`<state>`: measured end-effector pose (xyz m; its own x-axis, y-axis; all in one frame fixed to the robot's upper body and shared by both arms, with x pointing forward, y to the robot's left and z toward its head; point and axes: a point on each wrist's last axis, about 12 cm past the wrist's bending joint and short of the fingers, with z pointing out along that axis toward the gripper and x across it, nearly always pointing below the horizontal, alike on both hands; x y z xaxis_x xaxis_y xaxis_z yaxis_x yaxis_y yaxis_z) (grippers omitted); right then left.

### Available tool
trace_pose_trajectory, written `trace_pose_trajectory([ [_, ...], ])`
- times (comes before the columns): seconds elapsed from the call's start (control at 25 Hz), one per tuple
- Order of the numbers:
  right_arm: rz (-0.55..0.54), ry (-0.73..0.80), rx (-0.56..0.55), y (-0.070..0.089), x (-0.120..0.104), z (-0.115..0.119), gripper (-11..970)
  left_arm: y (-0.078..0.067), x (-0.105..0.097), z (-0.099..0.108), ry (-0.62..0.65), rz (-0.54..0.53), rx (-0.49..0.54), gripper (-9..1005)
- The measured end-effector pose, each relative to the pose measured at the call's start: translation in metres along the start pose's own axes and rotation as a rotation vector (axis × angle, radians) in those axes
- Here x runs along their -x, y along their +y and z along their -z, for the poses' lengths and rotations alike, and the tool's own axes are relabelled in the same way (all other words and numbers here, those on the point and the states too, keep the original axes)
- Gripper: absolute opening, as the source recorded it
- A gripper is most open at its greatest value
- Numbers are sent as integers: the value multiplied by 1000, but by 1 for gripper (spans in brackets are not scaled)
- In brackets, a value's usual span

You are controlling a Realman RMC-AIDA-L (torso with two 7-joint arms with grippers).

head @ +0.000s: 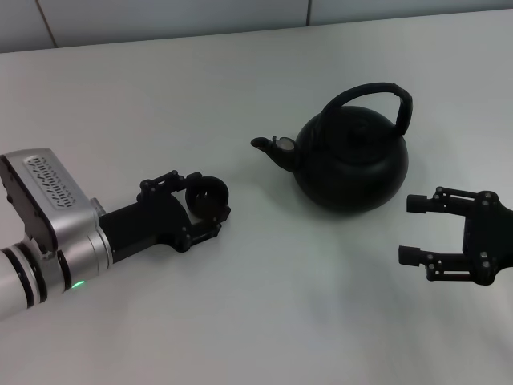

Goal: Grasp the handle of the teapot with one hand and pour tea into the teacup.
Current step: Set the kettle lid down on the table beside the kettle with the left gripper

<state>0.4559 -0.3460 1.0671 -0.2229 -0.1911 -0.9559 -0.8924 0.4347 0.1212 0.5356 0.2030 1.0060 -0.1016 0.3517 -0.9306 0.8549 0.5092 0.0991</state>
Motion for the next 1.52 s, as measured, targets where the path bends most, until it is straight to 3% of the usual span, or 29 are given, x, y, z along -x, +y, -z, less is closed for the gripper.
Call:
trace_pose_trajectory([
  [1.2, 5, -7, 1, -1, 2, -1, 787, -2, 0, -2, 1, 17, 4, 858],
  [1.4, 1, -8, -2, 0, 1, 0, 787, -1, 4, 18, -117, 19, -17, 865],
  [1.44, 1, -9, -4, 0, 1, 1, 787, 3, 5, 42, -193, 33, -19, 865],
  [1.52, 0, -10, -9, 0, 1, 2, 787, 6, 3, 60, -229, 47, -12, 865],
])
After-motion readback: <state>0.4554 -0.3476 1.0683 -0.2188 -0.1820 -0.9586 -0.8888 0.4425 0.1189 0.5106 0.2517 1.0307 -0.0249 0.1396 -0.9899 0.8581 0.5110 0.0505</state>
